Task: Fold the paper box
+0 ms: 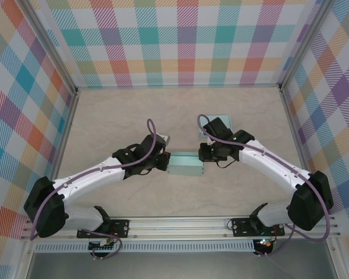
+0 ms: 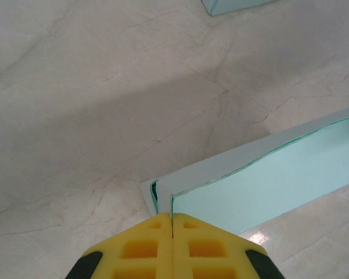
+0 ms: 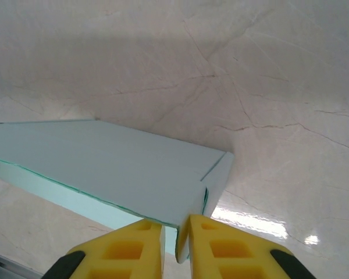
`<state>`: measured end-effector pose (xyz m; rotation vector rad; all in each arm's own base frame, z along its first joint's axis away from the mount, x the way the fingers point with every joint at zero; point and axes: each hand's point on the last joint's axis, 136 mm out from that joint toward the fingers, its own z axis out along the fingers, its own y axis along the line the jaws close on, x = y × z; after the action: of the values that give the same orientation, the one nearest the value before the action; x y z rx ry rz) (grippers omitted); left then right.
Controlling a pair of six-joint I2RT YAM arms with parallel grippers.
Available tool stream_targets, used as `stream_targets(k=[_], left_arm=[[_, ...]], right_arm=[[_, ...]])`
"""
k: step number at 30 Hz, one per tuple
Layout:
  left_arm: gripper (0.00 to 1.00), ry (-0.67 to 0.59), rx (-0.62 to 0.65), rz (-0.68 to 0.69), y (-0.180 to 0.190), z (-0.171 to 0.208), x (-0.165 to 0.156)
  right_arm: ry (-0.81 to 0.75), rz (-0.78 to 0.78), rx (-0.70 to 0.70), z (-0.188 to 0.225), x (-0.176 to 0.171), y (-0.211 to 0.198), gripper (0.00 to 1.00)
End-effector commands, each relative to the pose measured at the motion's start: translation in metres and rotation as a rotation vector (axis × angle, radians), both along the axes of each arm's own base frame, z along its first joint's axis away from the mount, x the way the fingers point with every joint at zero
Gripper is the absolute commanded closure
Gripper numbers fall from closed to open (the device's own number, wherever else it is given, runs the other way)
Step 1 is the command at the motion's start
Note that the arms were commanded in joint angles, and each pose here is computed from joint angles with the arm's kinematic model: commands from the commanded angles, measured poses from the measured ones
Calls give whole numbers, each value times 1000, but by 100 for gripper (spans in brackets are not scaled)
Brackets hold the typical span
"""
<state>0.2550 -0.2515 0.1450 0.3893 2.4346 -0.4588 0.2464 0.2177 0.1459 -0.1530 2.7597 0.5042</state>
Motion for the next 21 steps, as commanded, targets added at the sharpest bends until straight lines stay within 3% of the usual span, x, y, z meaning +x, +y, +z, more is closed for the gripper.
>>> stream_targets(k=[1,13,21], left_arm=[[100,-34,-137,-8,-22,16,-2],[100,-37,-153,3,-24,16,-3],[100,-34,-156,-3,-27,15,-3]], right_arm=[[-26,-2,147,18,4,24,82],[-7,-32,122,2,3,19,87],[-66,-32,196,20,7,25,87]])
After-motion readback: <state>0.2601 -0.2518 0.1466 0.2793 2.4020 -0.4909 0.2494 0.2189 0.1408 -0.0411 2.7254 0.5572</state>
